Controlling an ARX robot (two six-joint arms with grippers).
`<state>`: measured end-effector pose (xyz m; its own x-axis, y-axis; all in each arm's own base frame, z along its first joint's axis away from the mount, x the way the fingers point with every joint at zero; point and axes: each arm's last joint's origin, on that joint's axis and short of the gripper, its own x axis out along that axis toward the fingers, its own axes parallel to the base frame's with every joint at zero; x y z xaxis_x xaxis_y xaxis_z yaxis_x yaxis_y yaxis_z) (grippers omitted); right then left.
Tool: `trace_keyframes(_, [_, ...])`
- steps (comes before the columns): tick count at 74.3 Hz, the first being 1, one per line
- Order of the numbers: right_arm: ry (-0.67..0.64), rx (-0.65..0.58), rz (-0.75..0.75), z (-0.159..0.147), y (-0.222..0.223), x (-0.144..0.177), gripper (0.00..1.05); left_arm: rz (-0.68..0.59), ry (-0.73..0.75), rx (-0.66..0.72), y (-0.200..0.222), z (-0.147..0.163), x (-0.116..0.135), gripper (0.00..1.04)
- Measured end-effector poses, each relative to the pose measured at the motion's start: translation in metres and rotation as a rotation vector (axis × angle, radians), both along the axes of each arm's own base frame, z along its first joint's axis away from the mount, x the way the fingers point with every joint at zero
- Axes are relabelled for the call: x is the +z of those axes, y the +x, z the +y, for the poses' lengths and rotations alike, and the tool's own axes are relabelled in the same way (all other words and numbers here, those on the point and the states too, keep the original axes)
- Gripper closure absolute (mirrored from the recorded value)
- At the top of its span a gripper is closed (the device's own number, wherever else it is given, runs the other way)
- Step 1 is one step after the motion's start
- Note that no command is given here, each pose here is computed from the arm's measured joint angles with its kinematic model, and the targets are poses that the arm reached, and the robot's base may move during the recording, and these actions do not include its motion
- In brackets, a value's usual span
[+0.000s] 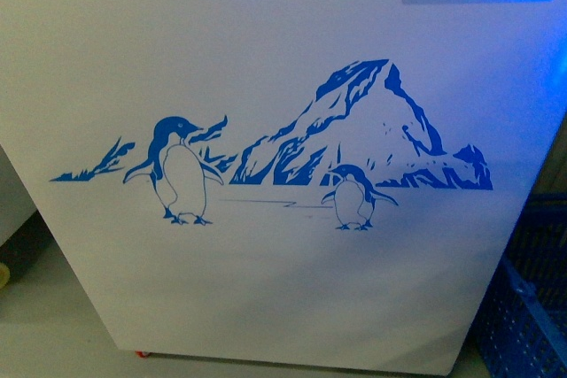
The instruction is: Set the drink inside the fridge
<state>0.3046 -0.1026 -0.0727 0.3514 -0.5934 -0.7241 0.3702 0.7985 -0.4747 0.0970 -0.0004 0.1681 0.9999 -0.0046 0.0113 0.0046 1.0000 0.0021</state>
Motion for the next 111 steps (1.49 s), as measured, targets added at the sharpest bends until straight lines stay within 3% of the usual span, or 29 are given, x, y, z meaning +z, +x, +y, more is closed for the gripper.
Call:
trace_keyframes(20, [-0.020,-0.028,0.063,-0.013,0.010,-0.041,0.08,0.000,0.000,0.000,0.000,0.000,0.000,0.08])
trace_keyframes(51, [0.007,-0.038,0.131,-0.047,0.003,-0.078,0.08,0.000,0.000,0.000,0.000,0.000,0.000,0.08])
trace_keyframes(73, [0.039,-0.032,0.173,-0.062,-0.003,-0.093,0.08,0.000,0.000,0.000,0.000,0.000,0.000,0.08])
trace_keyframes(111, [0.048,-0.172,0.260,-0.076,-0.004,-0.120,0.08,0.000,0.000,0.000,0.000,0.000,0.000,0.08])
